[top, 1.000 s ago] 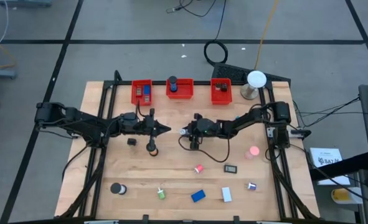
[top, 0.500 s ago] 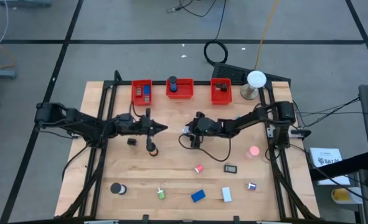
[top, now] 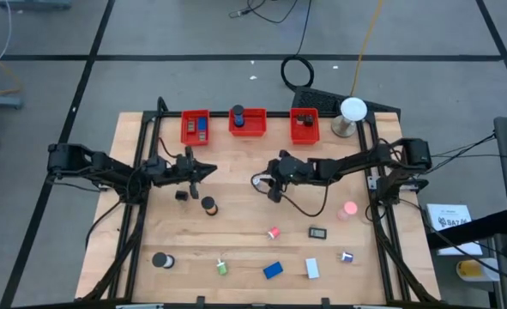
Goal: Pick & Place Office items
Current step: Put the blue charger adapter into the right orange basket
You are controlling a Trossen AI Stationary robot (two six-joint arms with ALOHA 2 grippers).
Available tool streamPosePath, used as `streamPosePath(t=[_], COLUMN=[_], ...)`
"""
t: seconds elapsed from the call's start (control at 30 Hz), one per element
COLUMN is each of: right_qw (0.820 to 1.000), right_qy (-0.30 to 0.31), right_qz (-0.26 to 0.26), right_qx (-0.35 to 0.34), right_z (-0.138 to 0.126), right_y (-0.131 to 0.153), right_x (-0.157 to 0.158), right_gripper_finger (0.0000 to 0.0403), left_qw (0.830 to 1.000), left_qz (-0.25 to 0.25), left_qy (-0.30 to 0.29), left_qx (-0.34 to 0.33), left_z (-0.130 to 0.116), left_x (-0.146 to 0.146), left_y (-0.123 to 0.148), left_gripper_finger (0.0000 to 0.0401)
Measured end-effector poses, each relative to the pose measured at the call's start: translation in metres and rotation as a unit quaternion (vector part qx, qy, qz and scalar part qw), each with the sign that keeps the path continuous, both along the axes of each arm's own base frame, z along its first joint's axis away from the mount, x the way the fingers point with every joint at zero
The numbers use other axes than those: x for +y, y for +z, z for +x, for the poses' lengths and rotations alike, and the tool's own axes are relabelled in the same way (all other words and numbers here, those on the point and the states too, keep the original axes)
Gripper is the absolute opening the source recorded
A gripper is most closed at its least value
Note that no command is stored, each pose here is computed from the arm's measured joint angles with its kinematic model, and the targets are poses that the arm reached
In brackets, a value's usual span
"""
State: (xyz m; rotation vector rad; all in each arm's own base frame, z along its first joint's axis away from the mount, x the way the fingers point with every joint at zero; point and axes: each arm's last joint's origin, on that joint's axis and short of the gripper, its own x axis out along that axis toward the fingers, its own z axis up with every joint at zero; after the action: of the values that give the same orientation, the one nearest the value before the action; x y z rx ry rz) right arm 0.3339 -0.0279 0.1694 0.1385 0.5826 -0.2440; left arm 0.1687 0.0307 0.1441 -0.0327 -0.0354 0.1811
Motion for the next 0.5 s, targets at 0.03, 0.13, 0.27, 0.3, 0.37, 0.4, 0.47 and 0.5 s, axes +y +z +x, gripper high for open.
streamPosePath(t=[0.03,0.13,0.27,0.3,0.37,0.4,0.47,0.5], right_qw=[1.000,0.999,0.997,0.995,0.993,0.992,0.991,0.988], right_qy=[-0.009,-0.022,-0.034,-0.033,-0.026,-0.023,-0.020,-0.021], right_qz=[0.012,0.030,0.043,0.041,0.034,0.029,0.025,0.024], right_qx=[-0.005,0.002,0.060,0.079,0.114,0.119,0.134,0.153], right_z=[0.000,0.002,0.009,0.010,0.012,0.015,0.026,0.028], right_y=[0.002,0.008,0.014,0.017,0.023,0.029,0.039,0.042], right_x=[0.000,-0.001,-0.002,-0.002,-0.002,-0.003,-0.007,-0.009], right_gripper_finger=[0.0072,0.0012,0.0010,0.0006,0.0002,0.0002,0.0001,0.0001], left_qw=[1.000,1.000,1.000,1.000,1.000,1.000,1.000,1.000], left_qz=[0.000,0.000,0.000,0.000,0.000,0.000,0.000,0.000], left_qy=[0.000,-0.001,-0.001,-0.001,-0.001,-0.001,-0.001,-0.001], left_qx=[-0.001,0.001,0.000,0.000,0.000,0.000,0.000,0.000], left_z=[0.000,0.000,0.000,0.000,0.000,0.000,0.000,0.000], left_x=[0.000,0.000,0.000,0.000,0.000,0.000,0.000,0.000], left_y=[0.000,0.000,0.000,0.000,0.000,0.000,0.000,0.000], left_gripper_finger=[0.0027,0.0025,0.0015,0.0011,0.0005,0.0003,0.0003,0.0006])
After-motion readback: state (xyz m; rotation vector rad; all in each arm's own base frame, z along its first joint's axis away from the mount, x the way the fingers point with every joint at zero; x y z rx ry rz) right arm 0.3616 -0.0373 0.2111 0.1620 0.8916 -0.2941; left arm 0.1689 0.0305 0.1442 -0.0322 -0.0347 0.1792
